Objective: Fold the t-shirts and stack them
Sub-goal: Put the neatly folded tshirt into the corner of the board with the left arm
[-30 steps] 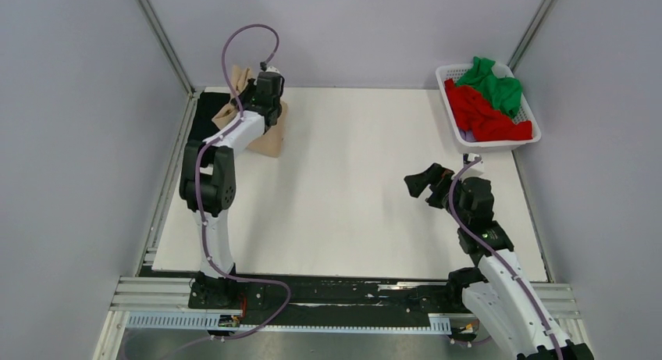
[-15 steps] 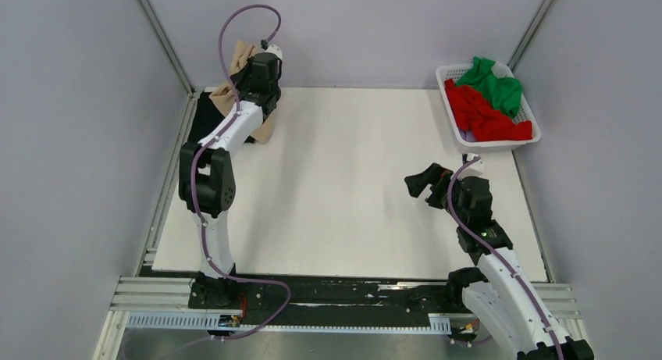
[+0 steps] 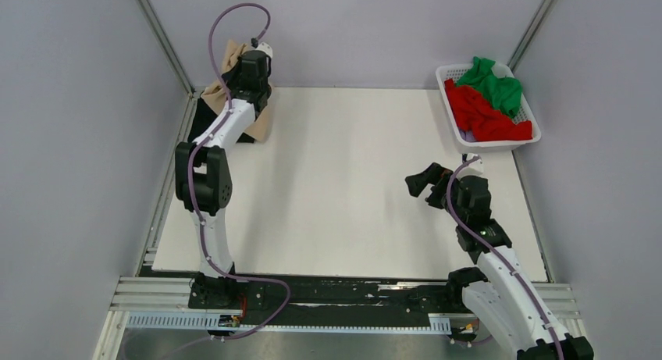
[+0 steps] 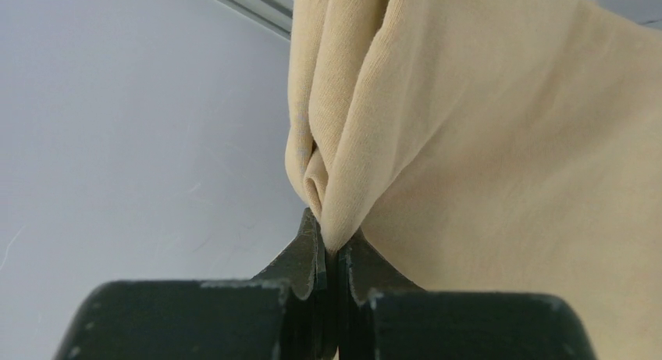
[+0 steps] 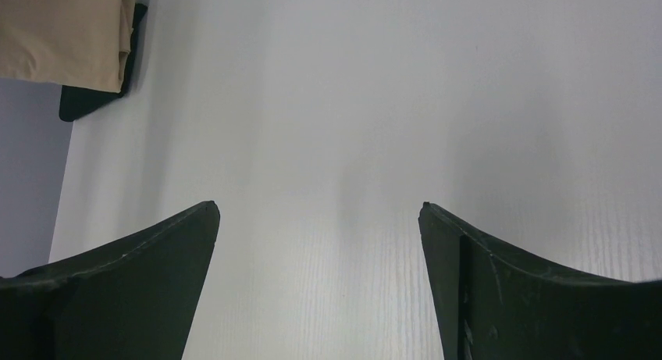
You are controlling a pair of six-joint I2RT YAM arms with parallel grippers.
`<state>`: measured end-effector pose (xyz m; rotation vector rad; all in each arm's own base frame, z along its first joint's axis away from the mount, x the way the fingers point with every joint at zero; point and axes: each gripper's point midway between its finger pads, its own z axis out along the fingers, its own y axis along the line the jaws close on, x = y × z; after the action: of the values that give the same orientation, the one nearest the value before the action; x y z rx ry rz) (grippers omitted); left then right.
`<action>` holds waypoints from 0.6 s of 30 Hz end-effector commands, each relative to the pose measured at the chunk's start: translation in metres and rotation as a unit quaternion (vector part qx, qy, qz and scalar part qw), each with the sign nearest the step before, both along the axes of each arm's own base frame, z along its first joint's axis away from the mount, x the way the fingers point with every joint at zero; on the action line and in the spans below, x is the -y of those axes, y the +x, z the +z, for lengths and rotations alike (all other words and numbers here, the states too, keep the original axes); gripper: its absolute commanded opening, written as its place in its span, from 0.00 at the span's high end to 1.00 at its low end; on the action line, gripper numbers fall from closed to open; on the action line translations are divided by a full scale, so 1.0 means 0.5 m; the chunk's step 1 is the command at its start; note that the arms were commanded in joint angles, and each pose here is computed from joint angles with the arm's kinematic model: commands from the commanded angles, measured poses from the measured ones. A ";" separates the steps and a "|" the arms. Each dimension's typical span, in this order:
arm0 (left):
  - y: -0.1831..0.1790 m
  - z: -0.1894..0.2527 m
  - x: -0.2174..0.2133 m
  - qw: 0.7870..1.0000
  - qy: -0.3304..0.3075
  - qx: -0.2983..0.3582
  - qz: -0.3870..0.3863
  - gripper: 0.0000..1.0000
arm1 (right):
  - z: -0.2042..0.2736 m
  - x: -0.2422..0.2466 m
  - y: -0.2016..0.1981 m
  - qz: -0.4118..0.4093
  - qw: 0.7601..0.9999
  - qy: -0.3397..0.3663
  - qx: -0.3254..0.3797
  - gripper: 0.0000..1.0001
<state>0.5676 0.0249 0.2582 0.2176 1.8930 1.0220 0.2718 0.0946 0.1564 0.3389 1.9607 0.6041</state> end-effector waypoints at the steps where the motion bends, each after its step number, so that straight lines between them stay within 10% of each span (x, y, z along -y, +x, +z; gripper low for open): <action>1: 0.028 0.034 -0.055 0.999 -0.012 0.043 0.028 1.00 | 0.005 0.006 0.012 -0.011 1.000 -0.002 0.008 0.00; 14: 0.090 -0.119 -0.202 0.994 -0.017 -0.005 0.104 0.95 | -0.012 0.023 0.022 -0.035 0.999 -0.016 0.000 0.00; 16: 0.094 -0.128 -0.223 0.993 -0.013 -0.006 0.118 0.80 | -0.013 0.022 0.023 -0.034 0.999 -0.016 -0.001 0.00; 18: 0.095 -0.134 -0.233 0.992 -0.017 -0.003 0.128 0.40 | -0.015 0.022 0.025 -0.034 0.999 -0.017 -0.003 0.00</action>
<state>0.6088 0.1248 0.1600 0.1020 2.0643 1.1511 0.2771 0.0866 0.1431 0.3809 1.9914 0.5431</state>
